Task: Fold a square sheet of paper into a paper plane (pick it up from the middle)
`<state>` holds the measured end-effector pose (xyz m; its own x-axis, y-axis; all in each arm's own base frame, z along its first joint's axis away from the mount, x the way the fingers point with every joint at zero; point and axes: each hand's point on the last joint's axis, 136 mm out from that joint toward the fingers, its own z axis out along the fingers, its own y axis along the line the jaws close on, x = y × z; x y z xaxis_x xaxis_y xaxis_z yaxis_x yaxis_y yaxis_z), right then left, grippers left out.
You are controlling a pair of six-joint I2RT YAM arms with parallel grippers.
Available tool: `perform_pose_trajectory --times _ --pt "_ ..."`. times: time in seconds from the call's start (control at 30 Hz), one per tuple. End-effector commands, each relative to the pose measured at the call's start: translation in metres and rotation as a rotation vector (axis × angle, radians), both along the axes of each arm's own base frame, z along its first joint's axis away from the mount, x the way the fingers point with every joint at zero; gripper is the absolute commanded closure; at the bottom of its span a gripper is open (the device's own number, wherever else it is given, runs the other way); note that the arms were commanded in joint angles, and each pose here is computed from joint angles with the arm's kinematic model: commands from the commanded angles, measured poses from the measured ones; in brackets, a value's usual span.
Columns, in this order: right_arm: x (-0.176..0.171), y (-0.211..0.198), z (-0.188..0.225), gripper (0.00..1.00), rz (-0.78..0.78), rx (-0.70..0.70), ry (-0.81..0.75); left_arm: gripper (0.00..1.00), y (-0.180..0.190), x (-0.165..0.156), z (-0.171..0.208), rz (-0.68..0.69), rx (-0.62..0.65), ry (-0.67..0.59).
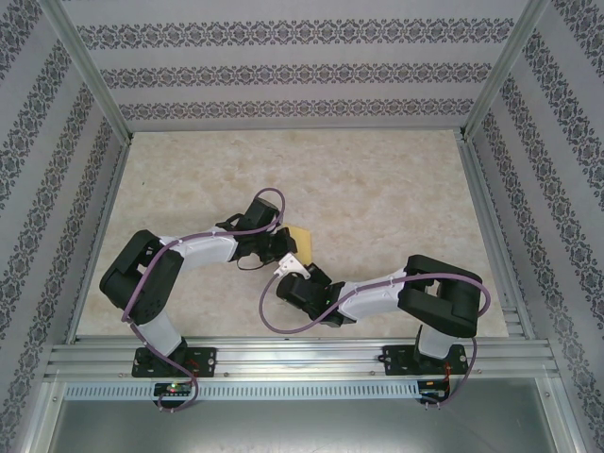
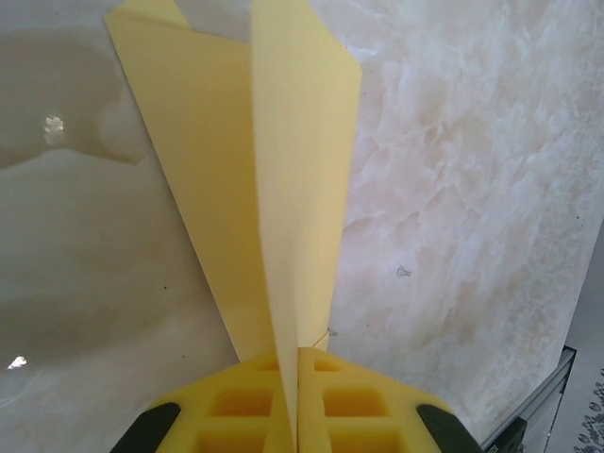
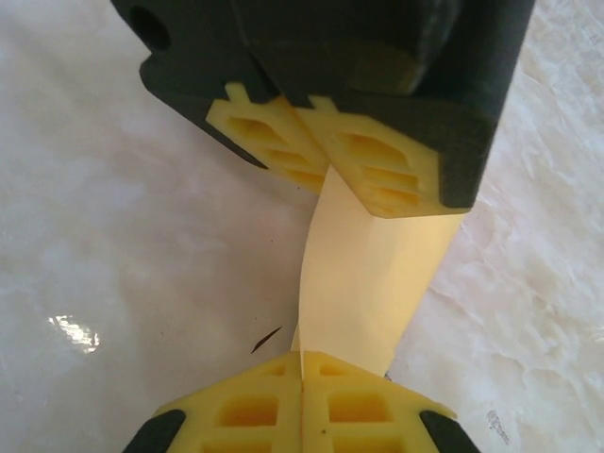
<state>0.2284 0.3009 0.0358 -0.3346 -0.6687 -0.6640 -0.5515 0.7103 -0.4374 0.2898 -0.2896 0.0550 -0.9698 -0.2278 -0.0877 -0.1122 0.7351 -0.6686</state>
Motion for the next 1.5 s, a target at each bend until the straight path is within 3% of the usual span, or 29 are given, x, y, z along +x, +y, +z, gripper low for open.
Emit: perform_pose_trajectory --times 0.0,0.17,0.43,0.57,0.8,1.3,1.47 --pt "0.005 0.004 0.007 1.0 -0.022 0.018 -0.036 0.91 -0.003 -0.002 0.011 -0.021 0.013 -0.022" --pt "0.004 0.007 0.006 1.0 -0.018 0.058 -0.021 0.8 0.004 0.001 0.018 0.002 0.05 -0.04" --pt "0.002 0.018 0.015 1.0 0.021 0.326 0.105 0.51 0.049 0.007 0.041 0.128 0.199 -0.114" --pt "0.001 0.018 0.015 1.0 0.026 0.447 0.172 0.43 0.072 0.006 0.052 0.207 0.232 -0.158" --pt "0.002 0.019 0.009 1.0 0.027 0.603 0.308 0.41 0.079 0.003 0.059 0.221 0.233 -0.184" --pt "0.018 0.002 0.009 1.0 -0.076 0.963 0.537 0.42 0.059 0.002 0.05 0.155 0.151 -0.166" --pt "0.02 0.0 0.002 1.0 -0.116 1.001 0.585 0.43 0.053 0.001 0.045 0.135 0.134 -0.148"
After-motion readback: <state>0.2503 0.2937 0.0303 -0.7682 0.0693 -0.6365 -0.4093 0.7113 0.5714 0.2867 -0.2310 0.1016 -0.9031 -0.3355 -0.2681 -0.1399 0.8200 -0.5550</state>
